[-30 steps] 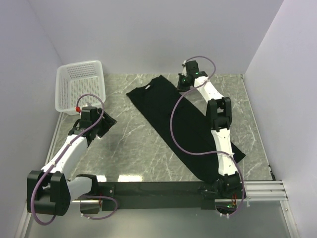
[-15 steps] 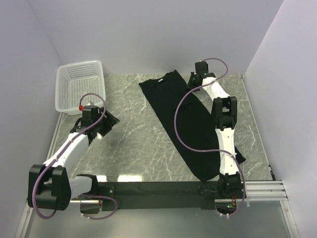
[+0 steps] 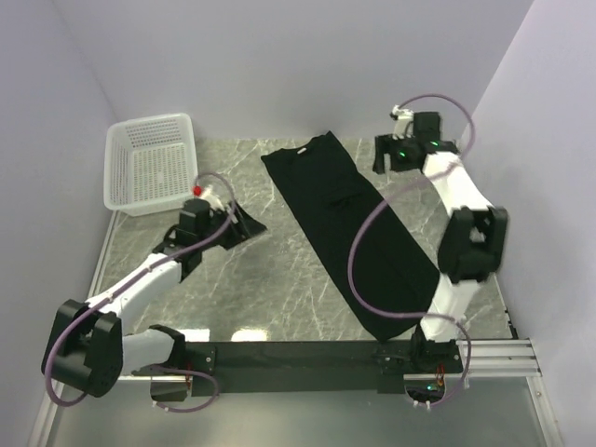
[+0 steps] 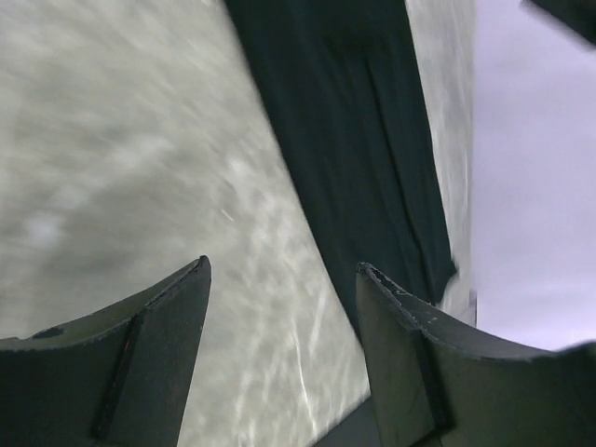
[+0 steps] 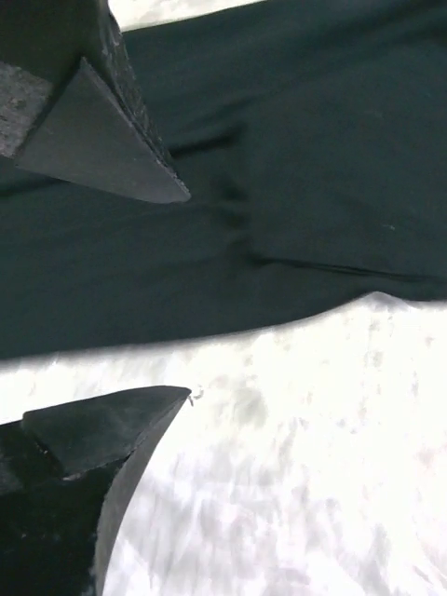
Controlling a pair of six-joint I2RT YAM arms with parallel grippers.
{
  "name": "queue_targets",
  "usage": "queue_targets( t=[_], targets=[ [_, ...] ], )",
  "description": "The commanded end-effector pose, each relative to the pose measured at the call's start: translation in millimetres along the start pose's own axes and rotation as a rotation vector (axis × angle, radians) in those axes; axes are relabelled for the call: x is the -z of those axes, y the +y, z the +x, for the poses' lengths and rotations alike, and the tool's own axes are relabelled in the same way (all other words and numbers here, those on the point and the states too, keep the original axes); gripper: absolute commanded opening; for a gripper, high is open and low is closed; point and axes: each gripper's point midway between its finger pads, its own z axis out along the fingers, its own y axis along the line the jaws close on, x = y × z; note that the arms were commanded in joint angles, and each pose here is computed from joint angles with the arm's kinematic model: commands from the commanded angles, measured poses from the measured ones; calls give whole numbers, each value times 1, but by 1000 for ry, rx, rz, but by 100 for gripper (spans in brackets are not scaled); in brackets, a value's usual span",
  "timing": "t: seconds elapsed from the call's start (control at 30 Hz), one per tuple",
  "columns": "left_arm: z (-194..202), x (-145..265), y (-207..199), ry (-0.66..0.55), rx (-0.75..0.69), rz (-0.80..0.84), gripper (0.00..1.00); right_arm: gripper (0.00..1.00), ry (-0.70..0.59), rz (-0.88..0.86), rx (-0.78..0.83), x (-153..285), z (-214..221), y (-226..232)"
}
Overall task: Fold and stack the t-shirts
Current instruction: Adjust the T-shirt at the center of the board.
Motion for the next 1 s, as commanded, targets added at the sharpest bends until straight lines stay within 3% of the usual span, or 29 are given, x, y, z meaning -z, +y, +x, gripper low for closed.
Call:
queue_targets(
  t=[0.0,0.07,0.1,0.27,0.4,0.47,0.5,0.57,0.63,0.97],
  targets=[
    [41,-7,-37,79,-87,139,69,86,1,-126,327,48,42,-5],
    [62,-12,-41,117,-84,140,69,88,-19,-159,464,77,57,-4],
    [80,-12,-53,154,-103,177,69,88,25,-165,448,82,86,-11],
    [137,-19,-75,270,-111,209,68,88,36,-117,459,142,135,-15],
    [185,-15,-96,367,-95,260,68,89,50,17,434,169,178,-22],
    [199,-17,-102,381,-73,262,67,93,-38,115,439,189,170,-24],
    [213,-13,-107,411,-75,280,67,99,-44,154,411,190,178,-26],
    [227,-16,-111,429,-37,267,67,100,-104,318,303,207,171,-43],
    [247,-14,-113,466,-17,258,66,98,-45,204,294,210,187,-25],
    [303,-25,-141,409,262,140,66,98,61,70,248,221,217,-12]
  ],
)
